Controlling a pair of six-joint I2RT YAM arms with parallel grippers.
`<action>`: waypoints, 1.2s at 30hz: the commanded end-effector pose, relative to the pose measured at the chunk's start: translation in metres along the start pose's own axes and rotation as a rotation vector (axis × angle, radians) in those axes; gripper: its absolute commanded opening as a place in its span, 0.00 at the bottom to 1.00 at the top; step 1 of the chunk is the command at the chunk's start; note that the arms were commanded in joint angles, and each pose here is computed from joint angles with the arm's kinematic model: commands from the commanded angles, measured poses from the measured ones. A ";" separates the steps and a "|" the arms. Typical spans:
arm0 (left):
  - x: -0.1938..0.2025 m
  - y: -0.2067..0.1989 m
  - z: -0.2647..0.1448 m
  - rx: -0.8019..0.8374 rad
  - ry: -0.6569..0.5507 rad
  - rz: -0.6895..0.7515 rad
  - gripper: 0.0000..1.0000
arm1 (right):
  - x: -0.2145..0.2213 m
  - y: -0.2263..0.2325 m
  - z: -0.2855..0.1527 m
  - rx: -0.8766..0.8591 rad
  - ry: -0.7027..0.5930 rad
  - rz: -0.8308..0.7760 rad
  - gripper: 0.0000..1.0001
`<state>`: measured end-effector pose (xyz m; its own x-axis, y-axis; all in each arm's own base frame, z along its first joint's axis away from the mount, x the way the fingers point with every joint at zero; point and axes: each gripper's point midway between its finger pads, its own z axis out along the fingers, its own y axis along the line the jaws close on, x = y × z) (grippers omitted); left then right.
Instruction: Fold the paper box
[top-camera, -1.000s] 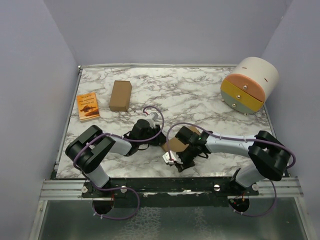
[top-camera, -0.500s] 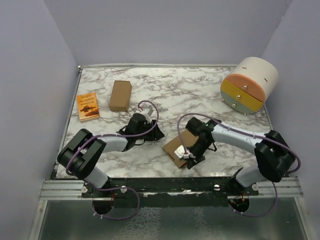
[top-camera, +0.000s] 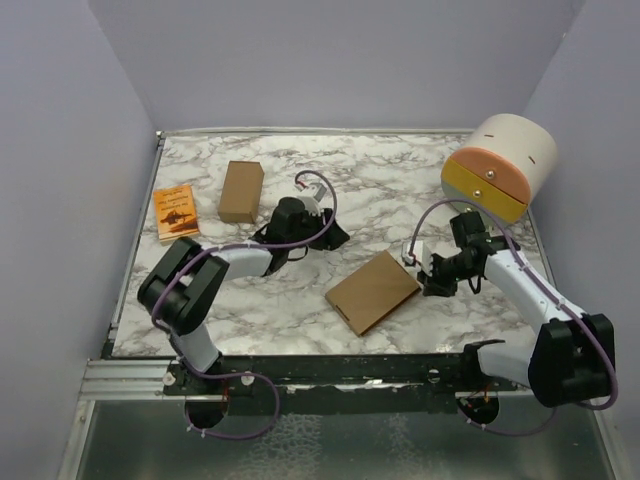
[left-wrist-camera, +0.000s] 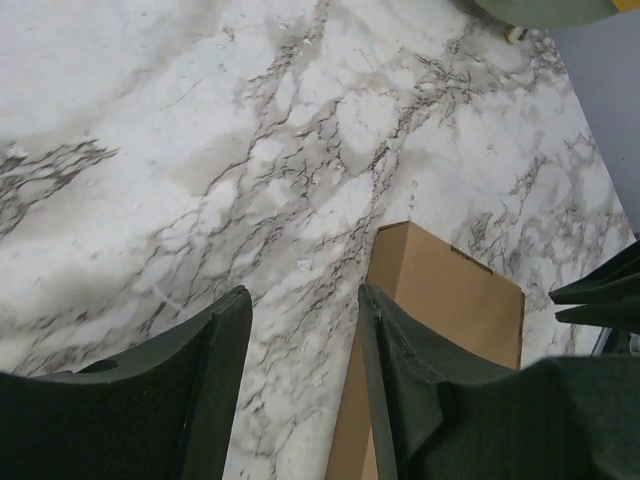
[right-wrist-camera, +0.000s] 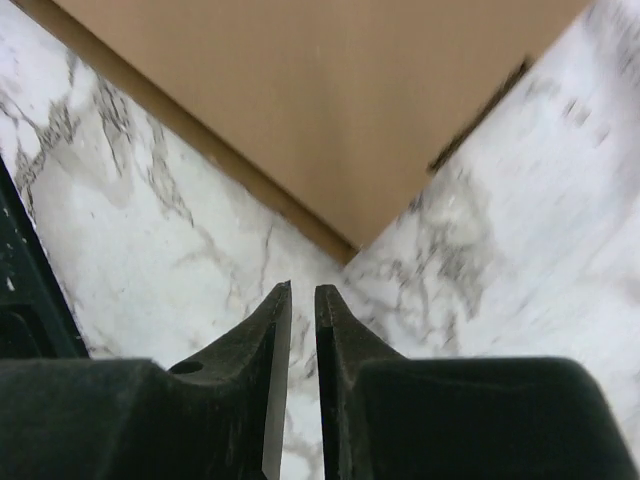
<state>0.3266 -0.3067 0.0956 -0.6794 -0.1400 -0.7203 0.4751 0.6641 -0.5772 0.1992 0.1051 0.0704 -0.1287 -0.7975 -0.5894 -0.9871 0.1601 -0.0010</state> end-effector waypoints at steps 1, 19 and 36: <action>0.005 -0.018 0.033 0.111 0.052 0.067 0.50 | 0.043 -0.001 -0.001 0.070 0.127 0.133 0.11; 0.069 -0.005 0.040 0.100 0.221 -0.026 0.32 | -0.044 -0.065 0.057 0.094 -0.069 0.166 0.01; 0.031 0.055 -0.028 -0.234 0.033 -0.034 0.40 | -0.044 -0.081 0.044 0.014 -0.086 -0.018 0.20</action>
<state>0.3138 -0.2722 0.0380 -0.7549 -0.1237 -0.6441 0.3273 0.7799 -0.5334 0.2903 0.1563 0.0470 -0.2336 -0.7678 -0.5966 -0.9671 0.2470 0.0608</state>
